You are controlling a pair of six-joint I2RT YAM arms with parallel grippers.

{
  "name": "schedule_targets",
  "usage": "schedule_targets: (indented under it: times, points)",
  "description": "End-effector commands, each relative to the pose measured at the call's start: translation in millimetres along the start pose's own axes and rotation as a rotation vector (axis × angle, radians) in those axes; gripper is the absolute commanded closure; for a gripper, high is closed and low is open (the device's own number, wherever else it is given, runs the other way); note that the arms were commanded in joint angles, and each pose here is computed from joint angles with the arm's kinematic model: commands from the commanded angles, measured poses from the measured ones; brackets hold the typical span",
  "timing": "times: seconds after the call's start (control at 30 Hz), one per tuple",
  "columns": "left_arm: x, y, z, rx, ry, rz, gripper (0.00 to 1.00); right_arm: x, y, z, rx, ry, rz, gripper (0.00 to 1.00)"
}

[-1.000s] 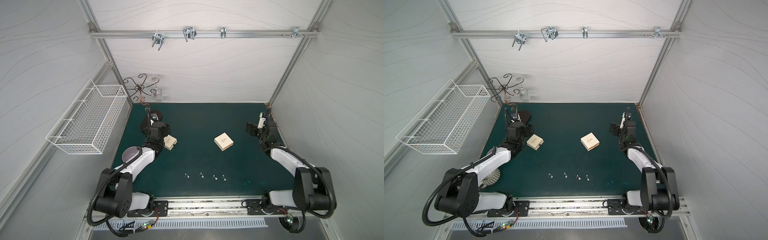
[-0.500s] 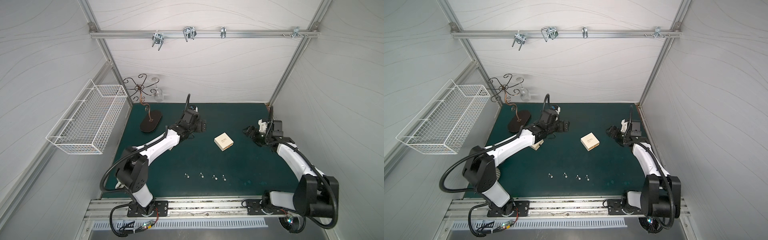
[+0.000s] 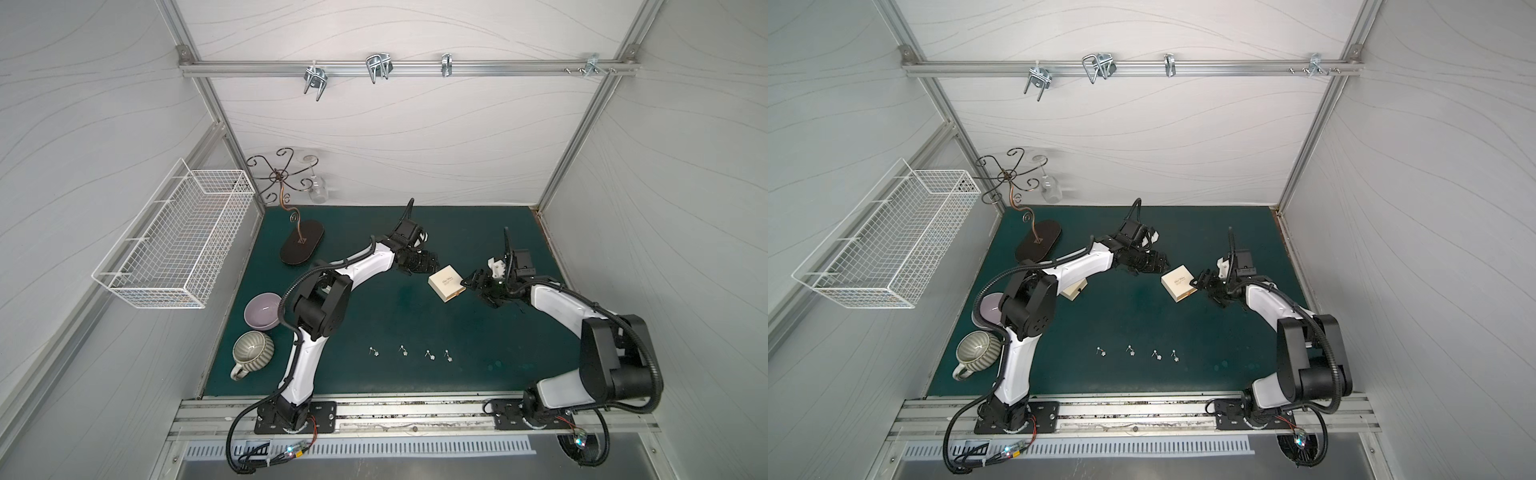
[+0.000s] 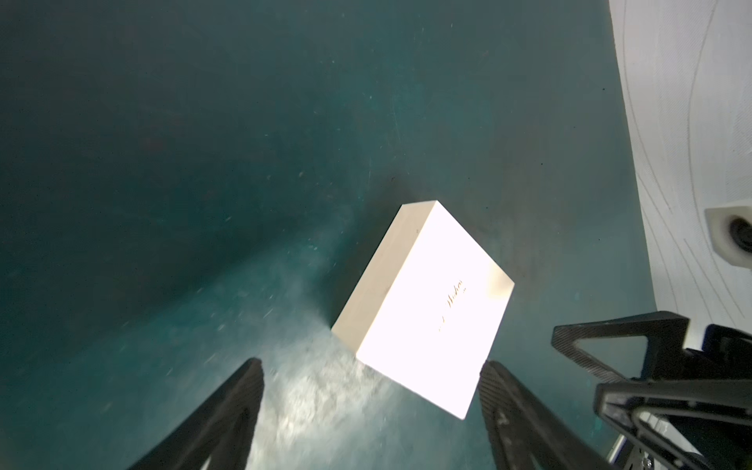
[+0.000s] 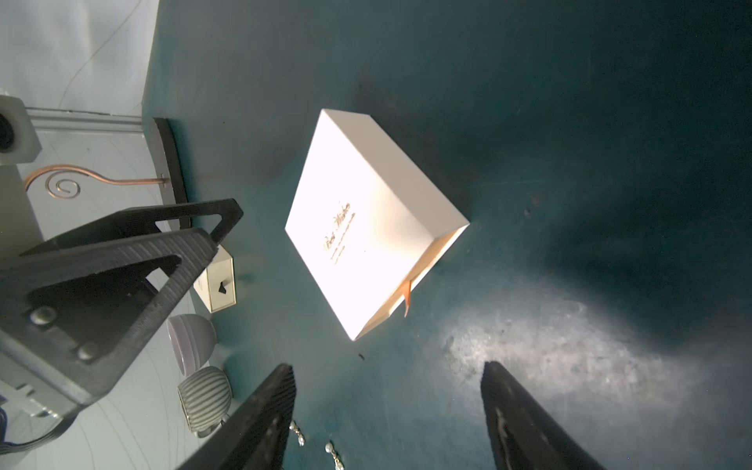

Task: Place the earrings into the drawer-style jewelry box
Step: Adjust the jewelry box at the center of the board.

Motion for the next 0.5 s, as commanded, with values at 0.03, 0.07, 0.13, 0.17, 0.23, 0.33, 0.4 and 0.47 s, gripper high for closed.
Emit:
schedule_targets:
  times: [0.03, 0.07, 0.13, 0.17, 0.23, 0.33, 0.4, 0.47]
  points:
    - [-5, -14, 9, 0.072, 0.044, -0.005, 0.17, -12, 0, 10, -0.014, -0.029, 0.001, 0.28]
    - [-5, -15, 12, 0.079, 0.05, -0.006, 0.17, -13, -1, 13, -0.009, -0.028, 0.0, 0.29]
    - [-4, -15, 17, 0.09, 0.063, -0.015, 0.18, -14, -5, 19, -0.005, -0.017, 0.009, 0.29]
    - [-3, -15, 19, 0.098, 0.071, -0.019, 0.19, -15, -5, 22, -0.012, -0.014, 0.012, 0.29]
    - [0, -15, 22, 0.102, 0.084, -0.02, 0.19, -17, -6, 26, -0.018, -0.018, 0.012, 0.29]
    - [6, -16, 24, 0.121, 0.101, -0.024, 0.2, -23, -7, 32, -0.025, -0.025, 0.009, 0.29]
    - [10, -16, 26, 0.133, 0.113, -0.026, 0.21, -26, -7, 36, -0.029, -0.026, 0.005, 0.29]
    - [14, -15, 26, 0.143, 0.122, -0.025, 0.22, -30, -7, 39, -0.032, -0.028, 0.006, 0.29]
Point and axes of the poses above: each gripper's point midway between its finger pads, its own z axis out along the fingers, its own y axis along the line the jaws close on, x = y × z, the point moved 4 cm from there along -z, back along the fingers, and after that the axes turned 14 degrees about -z, right-handed, at the moved point
